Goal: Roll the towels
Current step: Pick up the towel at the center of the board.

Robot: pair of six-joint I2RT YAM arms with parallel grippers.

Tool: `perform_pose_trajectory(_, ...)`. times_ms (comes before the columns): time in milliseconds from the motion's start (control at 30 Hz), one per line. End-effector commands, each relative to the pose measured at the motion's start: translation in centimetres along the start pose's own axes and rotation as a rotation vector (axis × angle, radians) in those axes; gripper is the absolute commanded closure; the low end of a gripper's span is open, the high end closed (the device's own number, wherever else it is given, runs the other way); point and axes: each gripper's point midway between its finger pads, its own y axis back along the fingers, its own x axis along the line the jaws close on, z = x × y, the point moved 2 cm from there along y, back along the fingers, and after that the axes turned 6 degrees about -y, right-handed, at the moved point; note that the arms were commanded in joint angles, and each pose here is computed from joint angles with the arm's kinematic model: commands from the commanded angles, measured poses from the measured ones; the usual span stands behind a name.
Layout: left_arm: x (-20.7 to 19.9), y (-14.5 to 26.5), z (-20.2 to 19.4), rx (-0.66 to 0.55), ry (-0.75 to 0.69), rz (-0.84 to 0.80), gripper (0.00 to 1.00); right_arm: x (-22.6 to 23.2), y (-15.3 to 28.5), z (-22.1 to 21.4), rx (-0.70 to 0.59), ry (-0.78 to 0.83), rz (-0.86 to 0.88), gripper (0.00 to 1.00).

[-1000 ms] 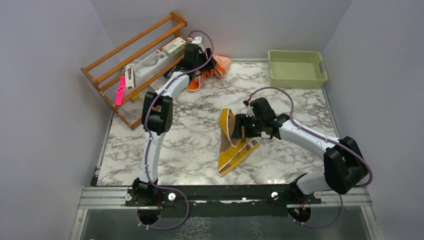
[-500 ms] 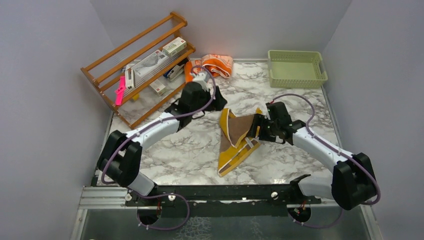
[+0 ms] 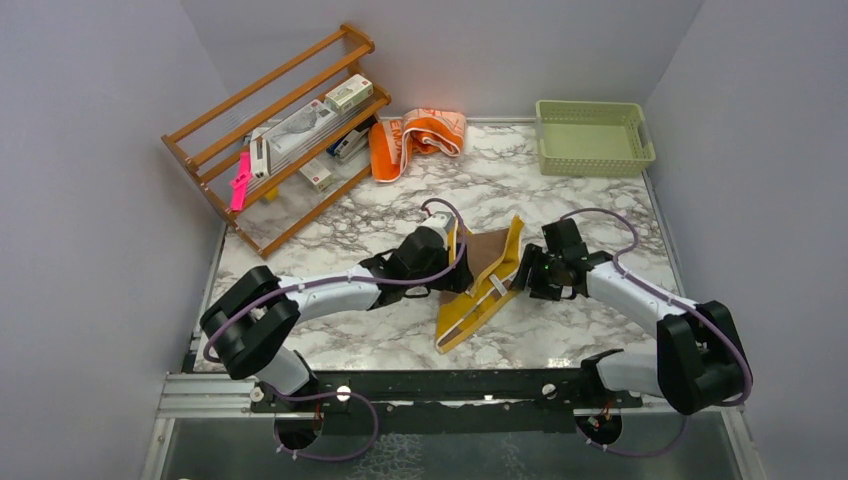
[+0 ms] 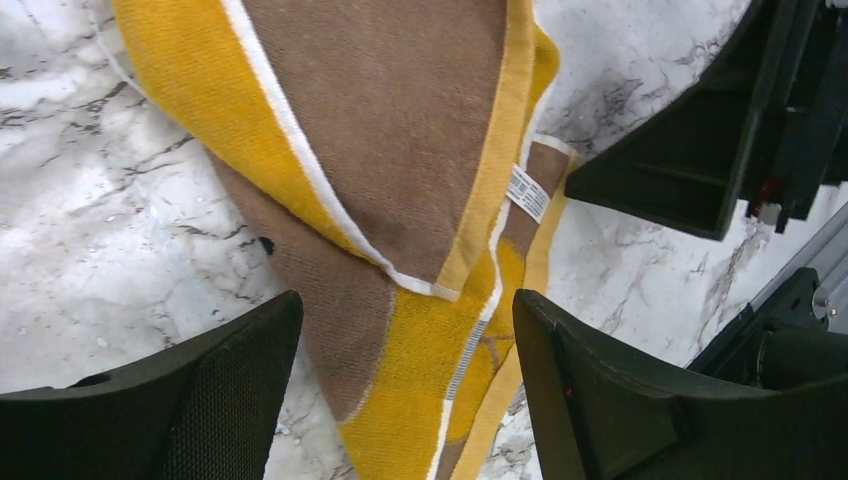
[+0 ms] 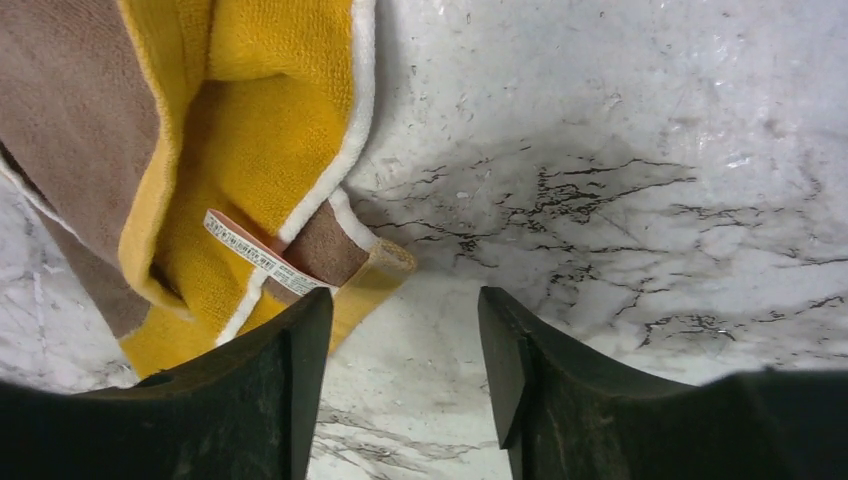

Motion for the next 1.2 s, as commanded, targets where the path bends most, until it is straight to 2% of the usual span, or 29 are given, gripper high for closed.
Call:
perform_pose_trajectory(0,-2.6,0.0,1.2,-0.052,-0.034,-0.041,0.21,0.0,-1.2,0.7,-0.02,0.008,-0.006,0.45)
perform_pose_trajectory(233,-3.4,-2.0,-2.2,0.053,-0.073,0.021,0.22,-0.4,-1.9,1.6,-0.017,0.075,-0.056,0.54)
perform_pose_trajectory(533,-1.6,-4.5,-4.6,0.169,-0.106,0.207,0.26,-0.8,-3.0,0.4,0.049,0.103,-0.045,0.61)
perform_pose_trajectory(600,-1.0,-4.7,-5.1,0.193,-0.109,0.24,0.34,-0.9,-3.1,0.0,0.06,0.107,-0.039,0.64)
perform_pose_trajectory(667,-0.7,-4.7,-5.4,0.203,-0.109,0.258,0.48,-0.7,-3.2,-0.2,0.069,0.109,-0.021,0.71)
perform_pose_trajectory(767,-0.5,-4.6,-5.4,0.205,-0.097,0.256,0.71,-0.5,-3.2,-0.7,0.088,0.109,0.008,0.85)
perform_pose_trajectory(833,-0.5,-4.4,-5.1,0.206,-0.078,0.244,0.82,-0.1,-3.3,-1.2,0.106,0.108,0.042,0.97)
perform_pose_trajectory(933,-0.2,-3.8,-3.9,0.194,-0.043,0.224,0.99,0.7,-3.2,-1.6,0.13,0.107,0.099,0.99)
perform_pose_trajectory(1167,0.6,0.2,2.3,0.123,0.003,0.142,1.0,2.8,-1.0,0.6,0.058,0.12,0.144,0.99)
